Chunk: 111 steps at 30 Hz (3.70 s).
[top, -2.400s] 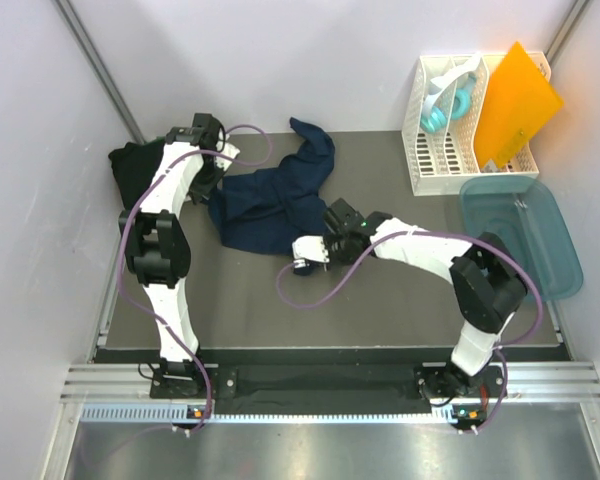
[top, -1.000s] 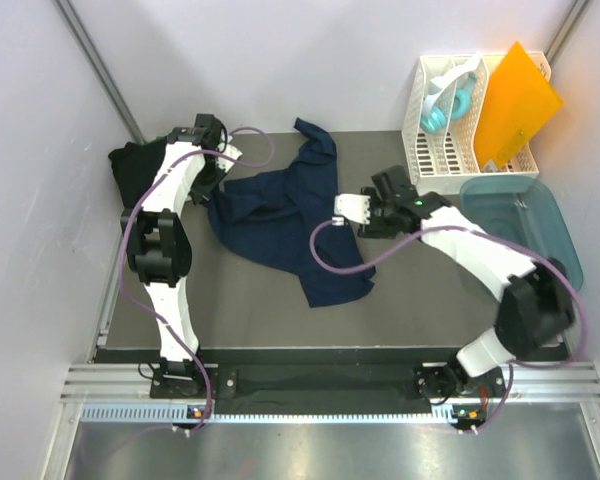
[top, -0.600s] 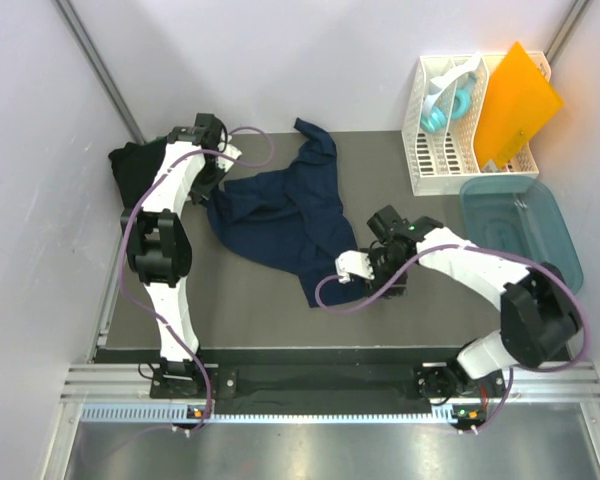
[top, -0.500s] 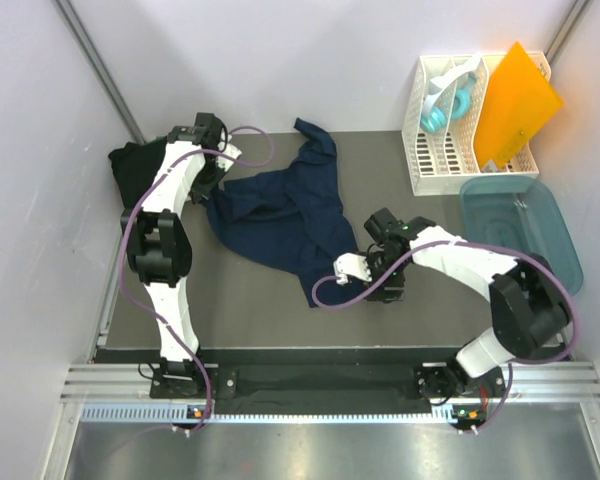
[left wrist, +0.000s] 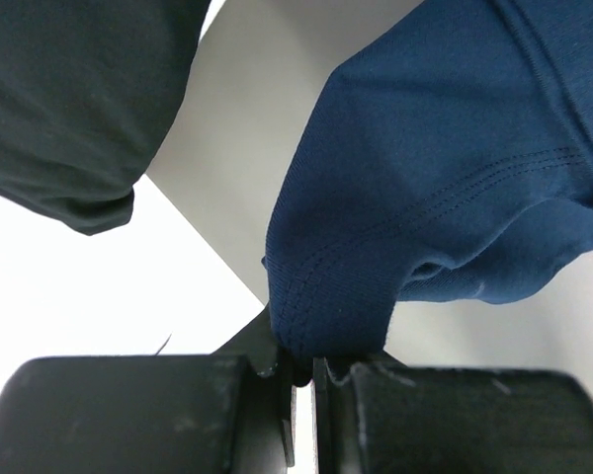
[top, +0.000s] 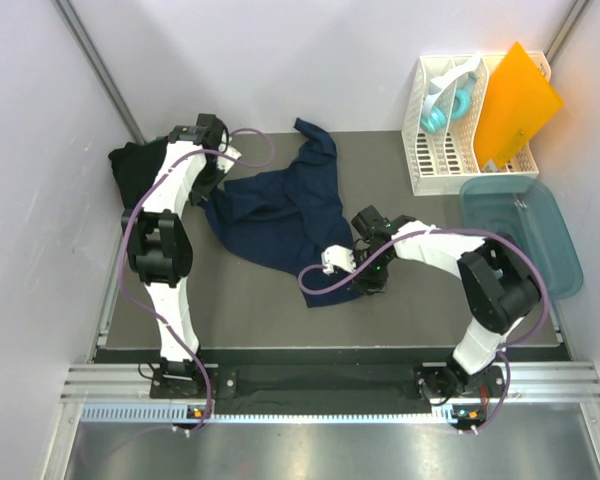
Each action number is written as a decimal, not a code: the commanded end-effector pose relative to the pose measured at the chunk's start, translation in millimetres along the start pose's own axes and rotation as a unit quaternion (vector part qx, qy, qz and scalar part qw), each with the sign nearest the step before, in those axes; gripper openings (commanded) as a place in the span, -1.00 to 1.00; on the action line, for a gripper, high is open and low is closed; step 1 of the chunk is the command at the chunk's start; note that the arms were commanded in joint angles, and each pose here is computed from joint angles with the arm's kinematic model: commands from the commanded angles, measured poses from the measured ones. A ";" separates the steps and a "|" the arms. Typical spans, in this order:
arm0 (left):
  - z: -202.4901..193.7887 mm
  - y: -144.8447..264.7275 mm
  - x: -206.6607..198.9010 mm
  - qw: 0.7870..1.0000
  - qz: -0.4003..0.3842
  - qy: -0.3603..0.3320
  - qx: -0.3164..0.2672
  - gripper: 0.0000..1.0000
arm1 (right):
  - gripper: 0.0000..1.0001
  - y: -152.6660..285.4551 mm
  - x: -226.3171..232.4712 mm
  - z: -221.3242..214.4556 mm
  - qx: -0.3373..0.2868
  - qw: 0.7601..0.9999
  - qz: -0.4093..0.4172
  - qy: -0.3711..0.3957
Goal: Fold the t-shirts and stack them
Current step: Flatten out the tshirt
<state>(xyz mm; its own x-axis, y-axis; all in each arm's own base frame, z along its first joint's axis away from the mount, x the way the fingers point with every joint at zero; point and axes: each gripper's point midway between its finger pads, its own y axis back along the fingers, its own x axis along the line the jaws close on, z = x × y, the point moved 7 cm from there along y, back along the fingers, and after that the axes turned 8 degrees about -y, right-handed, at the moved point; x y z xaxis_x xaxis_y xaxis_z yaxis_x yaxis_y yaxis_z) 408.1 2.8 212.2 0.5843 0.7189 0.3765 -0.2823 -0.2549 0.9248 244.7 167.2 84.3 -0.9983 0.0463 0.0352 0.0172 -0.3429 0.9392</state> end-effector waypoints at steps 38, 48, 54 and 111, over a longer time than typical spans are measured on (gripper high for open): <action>9.8 28.7 20.1 0.997 0.019 -0.062 -0.039 -1.00 | -1.00 324.3 -134.3 -1.5 0.083 0.798 -0.594 -0.050; 11.3 57.8 21.7 0.989 0.026 -0.089 -0.119 -1.00 | -1.00 346.4 -149.6 -0.2 0.082 0.766 -0.635 -0.057; 3.9 55.4 7.7 0.985 0.017 -0.093 -0.147 -0.39 | -1.00 345.2 -152.7 0.3 0.079 0.766 -0.635 -0.059; 57.1 -32.8 -174.5 0.840 0.022 -0.450 -0.302 -1.00 | -1.00 300.6 -187.5 12.1 0.064 0.793 -0.600 -0.086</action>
<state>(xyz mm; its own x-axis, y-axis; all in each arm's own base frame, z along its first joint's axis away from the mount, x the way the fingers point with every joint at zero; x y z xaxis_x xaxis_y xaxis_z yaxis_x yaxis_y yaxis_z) 345.8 -147.2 103.6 0.8455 -0.1525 0.5117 -0.4547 0.2968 0.8397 432.6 63.7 338.7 -0.3749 0.3530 -0.8572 -0.8833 0.1449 0.4460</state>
